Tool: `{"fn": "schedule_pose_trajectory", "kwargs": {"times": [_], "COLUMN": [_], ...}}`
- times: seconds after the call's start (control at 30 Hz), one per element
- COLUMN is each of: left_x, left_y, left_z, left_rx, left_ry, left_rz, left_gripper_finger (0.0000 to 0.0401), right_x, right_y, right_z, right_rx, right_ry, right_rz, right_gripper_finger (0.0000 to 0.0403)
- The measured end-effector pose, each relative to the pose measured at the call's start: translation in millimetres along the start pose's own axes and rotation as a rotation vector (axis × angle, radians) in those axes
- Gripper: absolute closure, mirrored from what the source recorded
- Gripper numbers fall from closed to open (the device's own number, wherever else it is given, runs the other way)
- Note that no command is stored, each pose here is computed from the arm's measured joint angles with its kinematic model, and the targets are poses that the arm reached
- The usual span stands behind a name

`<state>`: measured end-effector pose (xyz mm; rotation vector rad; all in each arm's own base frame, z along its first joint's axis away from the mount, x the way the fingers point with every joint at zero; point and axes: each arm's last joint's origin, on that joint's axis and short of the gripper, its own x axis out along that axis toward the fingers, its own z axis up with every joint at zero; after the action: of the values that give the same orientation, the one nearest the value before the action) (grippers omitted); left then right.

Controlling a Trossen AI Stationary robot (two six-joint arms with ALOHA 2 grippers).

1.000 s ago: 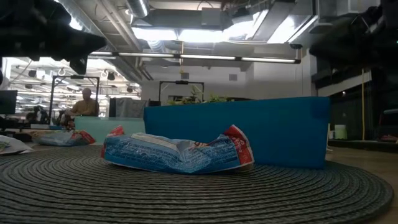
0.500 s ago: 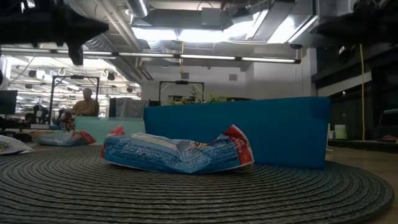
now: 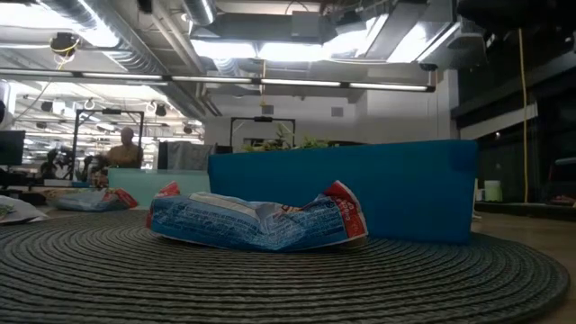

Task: Pick and place Granola Bars by type
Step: Put the red granola bar into the green bin

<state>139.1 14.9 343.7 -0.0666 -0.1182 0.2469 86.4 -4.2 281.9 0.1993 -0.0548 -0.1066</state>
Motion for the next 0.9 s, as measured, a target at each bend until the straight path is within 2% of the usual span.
{"fn": "schedule_pose_trajectory", "kwargs": {"times": [0.13, 0.33, 0.4, 0.57, 0.77, 0.9], "left_x": [19, 29, 30, 23, 3, -5], "left_y": [-4, -5, -5, -5, 1, 3], "left_z": [11, -6, -13, -34, -58, -64], "left_rx": [0.073, 0.073, 0.036, -0.082, -0.036, -0.065], "left_ry": [0.064, 0.219, 0.288, 0.512, 0.825, 0.932], "left_rz": [0.002, 0.021, 0.026, 0.04, 0.116, 0.144], "left_gripper_finger": [0.0393, 0.0393, 0.0393, 0.0393, 0.0391, 0.0378], "right_x": [9, 22, 25, 30, 32, 32], "right_y": [5, 9, 9, 9, 9, 9], "right_z": [16, 30, 30, 27, 26, 26], "right_rx": [-0.056, -0.138, -0.158, -0.16, -0.162, -0.162], "right_ry": [0.053, 0.083, 0.095, 0.118, 0.129, 0.128], "right_rz": [0.023, 0.025, 0.024, 0.022, 0.02, 0.02], "right_gripper_finger": [0.037, 0.037, 0.037, 0.037, 0.037, 0.037]}}
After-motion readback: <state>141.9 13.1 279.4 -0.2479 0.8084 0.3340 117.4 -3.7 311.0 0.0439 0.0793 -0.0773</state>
